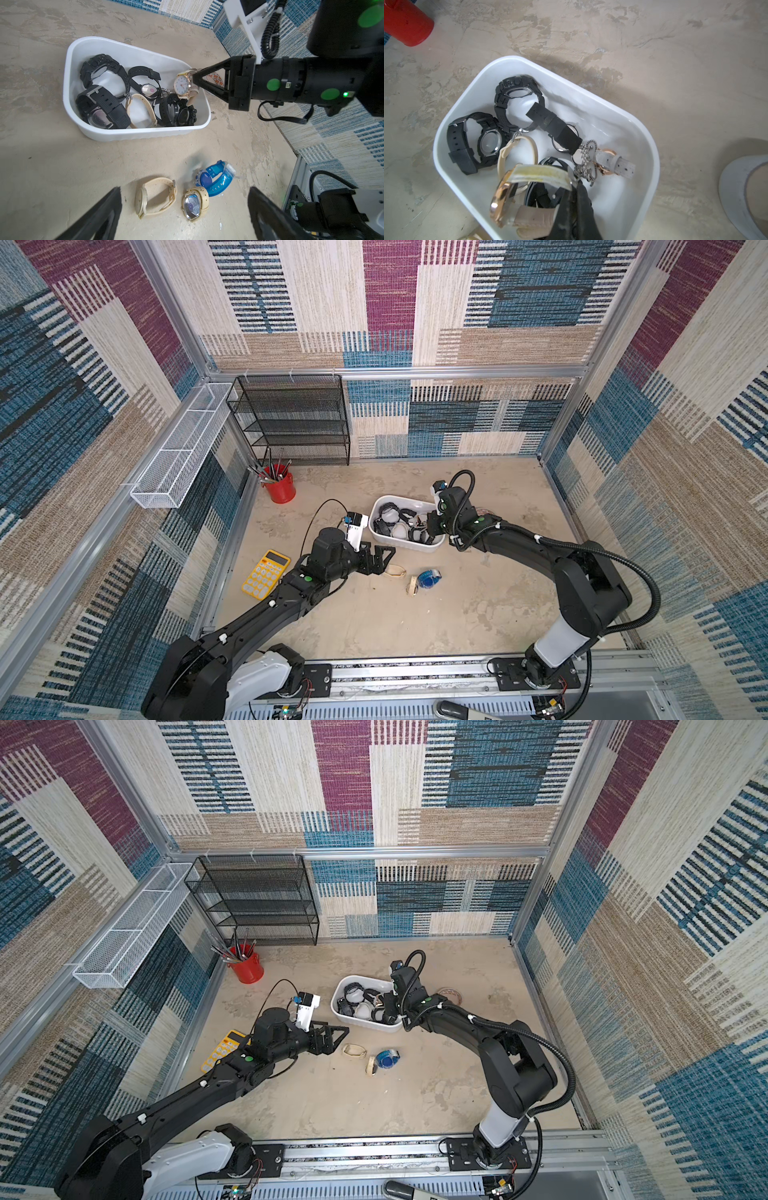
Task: Put the watch into the storage box
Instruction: Place the watch in the storage box.
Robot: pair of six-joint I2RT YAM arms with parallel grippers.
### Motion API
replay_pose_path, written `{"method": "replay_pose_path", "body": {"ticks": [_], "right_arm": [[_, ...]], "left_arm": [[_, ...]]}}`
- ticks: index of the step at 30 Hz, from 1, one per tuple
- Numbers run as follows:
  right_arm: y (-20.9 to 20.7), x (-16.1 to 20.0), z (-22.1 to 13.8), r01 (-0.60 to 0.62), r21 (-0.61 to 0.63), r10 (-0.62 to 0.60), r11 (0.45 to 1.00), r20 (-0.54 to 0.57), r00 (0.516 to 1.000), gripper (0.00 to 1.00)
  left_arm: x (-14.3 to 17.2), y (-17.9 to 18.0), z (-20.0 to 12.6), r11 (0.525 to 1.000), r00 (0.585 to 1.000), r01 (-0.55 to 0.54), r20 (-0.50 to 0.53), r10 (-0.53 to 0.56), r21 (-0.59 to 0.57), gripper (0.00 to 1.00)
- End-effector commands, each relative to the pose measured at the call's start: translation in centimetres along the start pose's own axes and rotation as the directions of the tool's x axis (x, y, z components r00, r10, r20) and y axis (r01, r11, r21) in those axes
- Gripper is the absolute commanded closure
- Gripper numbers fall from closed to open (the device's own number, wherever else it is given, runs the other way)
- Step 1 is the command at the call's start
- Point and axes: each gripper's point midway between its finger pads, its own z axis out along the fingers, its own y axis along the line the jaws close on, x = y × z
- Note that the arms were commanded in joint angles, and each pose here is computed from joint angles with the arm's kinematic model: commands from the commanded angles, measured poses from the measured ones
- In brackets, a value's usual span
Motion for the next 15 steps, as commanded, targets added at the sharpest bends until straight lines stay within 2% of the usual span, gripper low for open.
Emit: {"method": "replay_pose_path", "body": {"ticks": [1, 7, 12, 15], "right_arm": [[0.5, -1.1, 1.1, 0.018, -0.025, -0.018, 1.0, 0.02, 1.0, 1.0], [0.3, -1.0, 2.9, 0.009, -0.028, -0.01, 1.0, -0.002, 1.0, 1.0], [0.1, -1.0, 3.7, 0.002, -0.02, -0.002, 1.0, -0.011, 1.0, 0.86], [0.2, -1.4, 3.4, -0.002, -0.019, 0.002, 1.0, 0.001, 1.0, 0.73]], "left_arm": [[-0.2, 0.2, -0.1, 1.0, 1.0, -0.016, 0.011, 0.016, -0.013, 0.04], [-0.2, 0.2, -0.3, 1.0, 1.0, -0.018, 0.008, 0.018, -0.02, 0.05], [-0.1, 0.5, -0.3, 0.999, 1.0, -0.021, 0.003, 0.021, -0.031, 0.05], [-0.1, 0.4, -0.3, 0.999, 1.0, -0.022, 0.005, 0.022, -0.03, 0.05]]}}
